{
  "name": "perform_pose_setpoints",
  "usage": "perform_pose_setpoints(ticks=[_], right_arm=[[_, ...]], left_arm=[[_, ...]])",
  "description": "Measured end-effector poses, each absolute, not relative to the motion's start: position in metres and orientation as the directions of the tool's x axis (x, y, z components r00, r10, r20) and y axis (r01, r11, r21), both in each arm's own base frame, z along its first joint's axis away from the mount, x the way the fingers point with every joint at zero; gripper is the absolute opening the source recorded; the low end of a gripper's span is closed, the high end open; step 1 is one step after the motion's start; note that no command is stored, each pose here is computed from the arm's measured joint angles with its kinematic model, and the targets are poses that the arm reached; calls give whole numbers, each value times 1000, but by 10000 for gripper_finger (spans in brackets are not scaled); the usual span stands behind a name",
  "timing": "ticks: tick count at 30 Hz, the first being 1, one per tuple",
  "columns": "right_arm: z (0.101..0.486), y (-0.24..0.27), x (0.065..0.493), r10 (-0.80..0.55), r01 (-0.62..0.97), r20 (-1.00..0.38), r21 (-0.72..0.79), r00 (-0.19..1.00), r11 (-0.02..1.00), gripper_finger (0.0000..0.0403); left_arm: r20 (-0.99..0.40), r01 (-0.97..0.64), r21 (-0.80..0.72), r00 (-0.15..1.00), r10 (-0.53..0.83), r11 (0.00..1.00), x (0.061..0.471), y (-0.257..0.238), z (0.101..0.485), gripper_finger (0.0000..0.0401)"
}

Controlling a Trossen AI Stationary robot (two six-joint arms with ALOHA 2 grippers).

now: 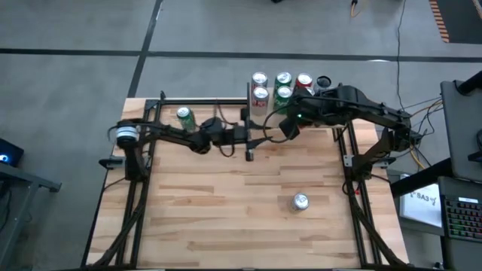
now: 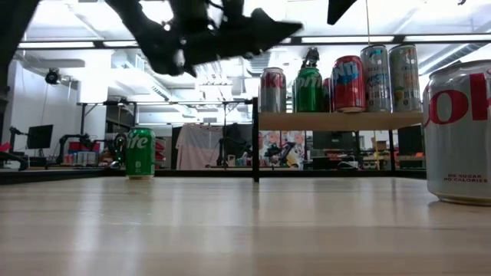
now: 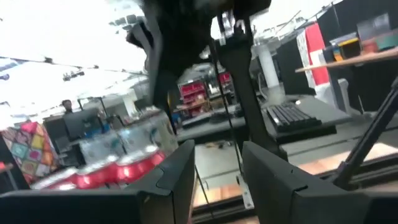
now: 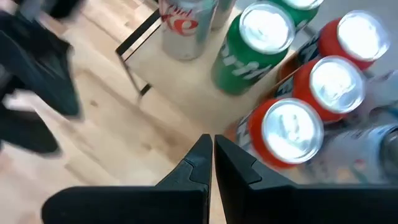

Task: Place canned beverage on shelf
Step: Put the orange soda can on the shelf aligned in front of the other orange soda can

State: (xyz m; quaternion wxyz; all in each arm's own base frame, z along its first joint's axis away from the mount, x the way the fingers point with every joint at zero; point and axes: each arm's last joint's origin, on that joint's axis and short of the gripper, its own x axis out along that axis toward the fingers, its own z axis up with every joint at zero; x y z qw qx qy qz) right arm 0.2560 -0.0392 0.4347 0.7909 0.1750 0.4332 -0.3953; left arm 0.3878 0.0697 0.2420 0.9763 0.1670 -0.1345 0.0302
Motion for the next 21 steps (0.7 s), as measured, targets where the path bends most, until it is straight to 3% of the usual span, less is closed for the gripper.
perform_pose_setpoints(ticks=[5,13,21], right_arm=[[434,-39,255,-448,775,-837,-45,315,630,9],[431,-41,255,-500,666,-817,-204,289,717,9],[422,-44,257,-567,726,-790,-247,232,641,9]], left_arm=[[323,-125,329,946,13,936,351,63,263,121],[346,-132,328,938,11,935,315,56,273,121],[345,-172,351,938,44,921,300,54,272,121]])
